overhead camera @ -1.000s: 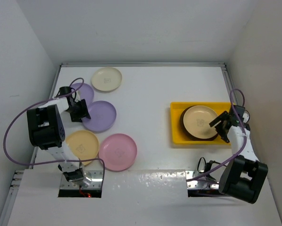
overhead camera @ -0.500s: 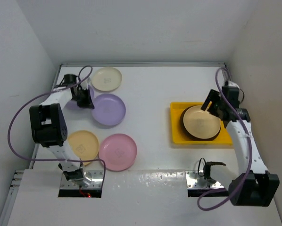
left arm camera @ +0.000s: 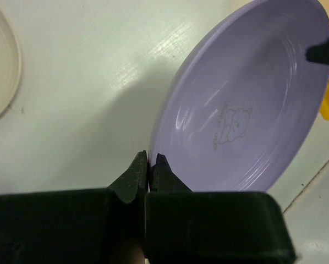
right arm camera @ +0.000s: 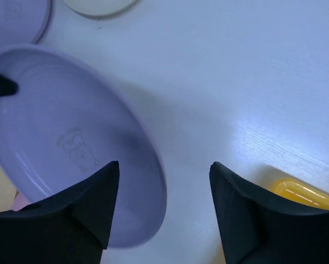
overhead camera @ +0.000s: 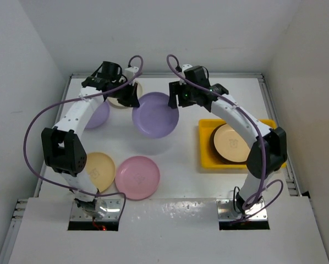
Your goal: Place the plates into the plastic bin on the countertop
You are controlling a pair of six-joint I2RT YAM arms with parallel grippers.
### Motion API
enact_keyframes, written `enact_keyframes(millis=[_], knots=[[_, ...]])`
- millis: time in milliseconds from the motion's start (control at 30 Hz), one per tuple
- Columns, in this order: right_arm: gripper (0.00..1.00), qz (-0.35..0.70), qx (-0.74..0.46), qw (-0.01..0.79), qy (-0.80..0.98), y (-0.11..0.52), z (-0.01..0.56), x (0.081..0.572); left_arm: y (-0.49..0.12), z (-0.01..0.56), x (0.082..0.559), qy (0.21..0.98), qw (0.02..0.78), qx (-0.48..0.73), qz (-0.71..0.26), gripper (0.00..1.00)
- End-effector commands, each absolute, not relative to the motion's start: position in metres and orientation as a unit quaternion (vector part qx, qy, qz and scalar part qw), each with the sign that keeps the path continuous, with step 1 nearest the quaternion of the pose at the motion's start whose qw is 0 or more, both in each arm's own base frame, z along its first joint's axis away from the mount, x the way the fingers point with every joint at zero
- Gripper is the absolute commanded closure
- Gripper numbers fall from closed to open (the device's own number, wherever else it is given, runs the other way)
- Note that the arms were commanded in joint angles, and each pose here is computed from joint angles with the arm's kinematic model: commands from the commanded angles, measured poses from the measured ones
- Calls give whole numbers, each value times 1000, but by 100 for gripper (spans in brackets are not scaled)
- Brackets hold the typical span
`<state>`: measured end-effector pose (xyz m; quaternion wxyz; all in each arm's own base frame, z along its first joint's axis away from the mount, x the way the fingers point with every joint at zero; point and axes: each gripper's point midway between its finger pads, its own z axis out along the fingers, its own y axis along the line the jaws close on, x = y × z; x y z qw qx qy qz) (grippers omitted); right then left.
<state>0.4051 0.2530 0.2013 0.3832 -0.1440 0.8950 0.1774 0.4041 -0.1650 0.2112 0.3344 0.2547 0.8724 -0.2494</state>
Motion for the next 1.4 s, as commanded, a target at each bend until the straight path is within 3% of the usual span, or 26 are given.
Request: enact_keyframes(millis=[0, 33, 67, 133, 167, 233, 267, 333, 367, 400, 467, 567, 700, 833, 967, 1233, 1267, 1367], knots=[[37, 171, -135, 388, 896, 256, 202, 418, -175, 240, 394, 853, 349, 278, -270, 100], [41, 169, -133, 383, 898, 256, 195, 418, -176, 239, 392, 853, 345, 279, -276, 100], [54, 169, -139, 375, 901, 260, 183, 413, -177, 244, 390, 850, 348, 281, -279, 100], [71, 171, -138, 378, 899, 263, 180, 413, -179, 244, 389, 848, 348, 282, -283, 100], [87, 171, -139, 370, 903, 264, 172, 406, -179, 244, 389, 848, 348, 282, -283, 100], [91, 170, -125, 379, 901, 261, 174, 407, -182, 242, 385, 845, 341, 285, -297, 100], [100, 176, -122, 383, 899, 260, 175, 409, -183, 243, 384, 843, 341, 287, -301, 100], [100, 178, -102, 384, 900, 254, 175, 407, -185, 244, 383, 841, 340, 288, -306, 99], [100, 177, -89, 394, 898, 244, 184, 409, -185, 241, 381, 843, 336, 287, -307, 84], [100, 172, -55, 395, 901, 228, 188, 410, -179, 239, 383, 847, 335, 286, -300, 43], [100, 172, -25, 400, 900, 206, 202, 400, -165, 235, 387, 855, 336, 277, -283, 0], [100, 149, 76, 351, 921, 137, 173, 379, -127, 224, 397, 873, 339, 257, -239, 0], [100, 92, 245, 349, 900, 13, 169, 320, -59, 196, 393, 895, 320, 272, -150, 0], [100, 34, 353, 310, 882, -46, 142, 253, -2, 145, 359, 911, 249, 317, -87, 0], [100, 15, 405, 286, 868, -69, 109, 225, 34, 113, 332, 929, 198, 307, -62, 5], [99, 57, 416, 243, 874, -69, 71, 231, 32, 116, 338, 928, 222, 285, -94, 7], [94, 64, 409, 247, 876, -67, 69, 234, 30, 117, 338, 926, 225, 285, -100, 7], [53, 48, 411, 243, 878, -74, 64, 236, 32, 120, 340, 926, 231, 282, -101, 7]])
